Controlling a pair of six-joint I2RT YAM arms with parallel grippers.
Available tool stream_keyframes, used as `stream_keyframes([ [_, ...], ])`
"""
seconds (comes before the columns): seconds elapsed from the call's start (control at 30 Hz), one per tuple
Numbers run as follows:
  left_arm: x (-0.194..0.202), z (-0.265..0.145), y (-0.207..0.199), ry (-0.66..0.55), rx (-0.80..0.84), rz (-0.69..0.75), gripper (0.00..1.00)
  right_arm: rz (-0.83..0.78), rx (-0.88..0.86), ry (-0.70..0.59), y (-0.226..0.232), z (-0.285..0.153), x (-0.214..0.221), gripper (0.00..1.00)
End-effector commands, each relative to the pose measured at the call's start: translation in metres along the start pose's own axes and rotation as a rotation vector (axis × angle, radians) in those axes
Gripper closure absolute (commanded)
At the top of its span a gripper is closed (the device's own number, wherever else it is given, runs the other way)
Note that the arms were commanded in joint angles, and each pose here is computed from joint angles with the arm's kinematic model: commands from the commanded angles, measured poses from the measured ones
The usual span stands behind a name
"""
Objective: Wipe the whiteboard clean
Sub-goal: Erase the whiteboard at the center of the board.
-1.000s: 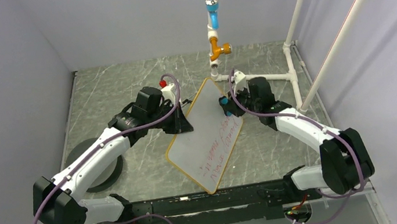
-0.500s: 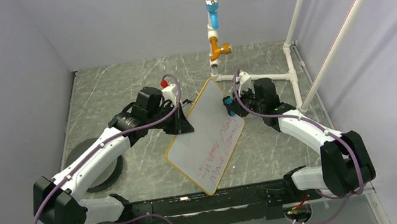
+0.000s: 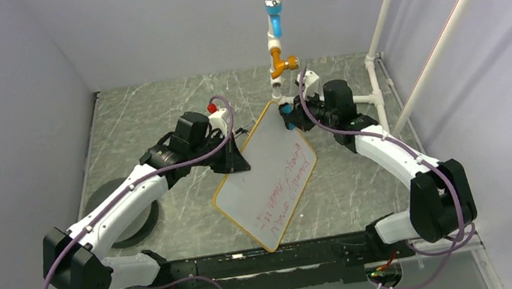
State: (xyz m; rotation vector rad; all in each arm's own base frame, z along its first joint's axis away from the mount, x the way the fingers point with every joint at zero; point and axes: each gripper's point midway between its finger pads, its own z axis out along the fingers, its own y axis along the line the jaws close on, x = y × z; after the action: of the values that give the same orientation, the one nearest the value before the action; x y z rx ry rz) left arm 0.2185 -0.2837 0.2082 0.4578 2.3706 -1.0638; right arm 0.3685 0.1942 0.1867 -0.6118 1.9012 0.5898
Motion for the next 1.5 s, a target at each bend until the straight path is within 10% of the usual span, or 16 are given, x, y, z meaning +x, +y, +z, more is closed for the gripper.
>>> stream_keyframes([
  [0.0, -0.010, -0.008, -0.039, -0.031, 0.174, 0.147, 1.00, -0.023, 0.027, 0.039, -0.004, -0.003, 0.022, 1.00],
  [0.27, -0.012, -0.008, -0.037, -0.031, 0.167, 0.149, 1.00, -0.021, 0.088, 0.220, -0.008, -0.028, 0.096, 1.00],
  [0.63, -0.011, -0.010, -0.039, -0.021, 0.170, 0.149, 1.00, -0.006, 0.030, -0.012, -0.004, -0.004, -0.014, 1.00],
  [1.07, -0.012, -0.006, -0.038, -0.008, 0.176, 0.161, 1.00, -0.114, 0.125, 0.252, -0.019, -0.032, 0.098, 1.00],
  [1.47, -0.013, -0.006, -0.039, 0.015, 0.176, 0.167, 1.00, -0.274, 0.079, 0.027, 0.003, -0.005, -0.015, 1.00],
])
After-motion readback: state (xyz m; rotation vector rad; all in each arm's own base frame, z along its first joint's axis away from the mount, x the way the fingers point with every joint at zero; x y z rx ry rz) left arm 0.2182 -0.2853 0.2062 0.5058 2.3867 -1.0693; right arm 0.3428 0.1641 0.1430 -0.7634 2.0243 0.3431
